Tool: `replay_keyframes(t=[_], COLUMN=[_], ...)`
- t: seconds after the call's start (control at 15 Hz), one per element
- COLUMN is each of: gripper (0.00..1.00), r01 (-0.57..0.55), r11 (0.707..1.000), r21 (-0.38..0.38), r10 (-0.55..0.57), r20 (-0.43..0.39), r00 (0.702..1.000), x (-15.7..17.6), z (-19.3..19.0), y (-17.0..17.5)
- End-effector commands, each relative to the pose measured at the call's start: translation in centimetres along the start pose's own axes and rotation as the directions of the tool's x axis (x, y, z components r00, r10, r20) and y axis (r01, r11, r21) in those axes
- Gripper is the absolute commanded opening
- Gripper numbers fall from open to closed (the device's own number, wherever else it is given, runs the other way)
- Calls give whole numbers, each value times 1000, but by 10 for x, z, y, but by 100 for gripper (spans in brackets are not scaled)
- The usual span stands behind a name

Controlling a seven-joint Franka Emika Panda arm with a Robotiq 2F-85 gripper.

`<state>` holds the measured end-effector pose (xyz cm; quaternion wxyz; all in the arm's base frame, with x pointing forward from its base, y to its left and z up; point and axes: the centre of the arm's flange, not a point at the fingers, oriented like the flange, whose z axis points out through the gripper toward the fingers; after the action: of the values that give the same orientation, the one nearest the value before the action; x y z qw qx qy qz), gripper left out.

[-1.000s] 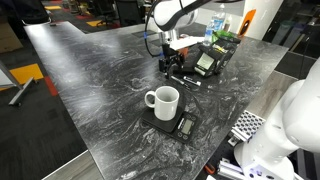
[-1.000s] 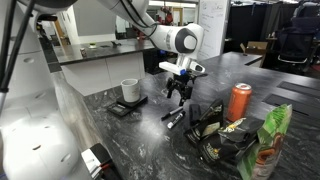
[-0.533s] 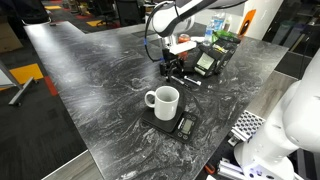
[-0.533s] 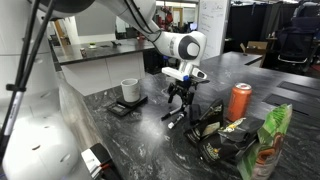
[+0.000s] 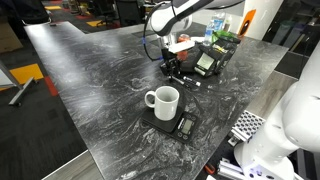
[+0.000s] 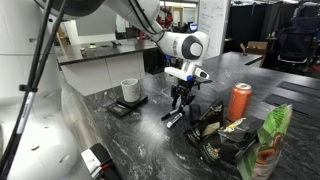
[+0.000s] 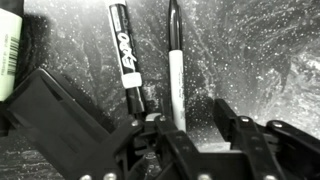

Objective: Put the marker in the mug cup

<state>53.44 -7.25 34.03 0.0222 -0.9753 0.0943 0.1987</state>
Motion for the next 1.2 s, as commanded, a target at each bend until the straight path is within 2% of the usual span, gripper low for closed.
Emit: replay_keyframes(t=[0.0, 0.13, 0.67, 0.8, 1.13], gripper=[15, 1, 3, 3, 3], r01=[8, 5, 10, 52, 199], r11=[1000, 1000, 1000, 999, 980], r21=[15, 22, 21, 11, -27], r10=[-9, -5, -11, -53, -200], r20=[21, 21, 29, 30, -36], r00=[1000, 1000, 1000, 998, 979], x=[13, 14, 8, 1, -12], z=[0, -1, -5, -9, -17], y=[9, 10, 10, -1, -26])
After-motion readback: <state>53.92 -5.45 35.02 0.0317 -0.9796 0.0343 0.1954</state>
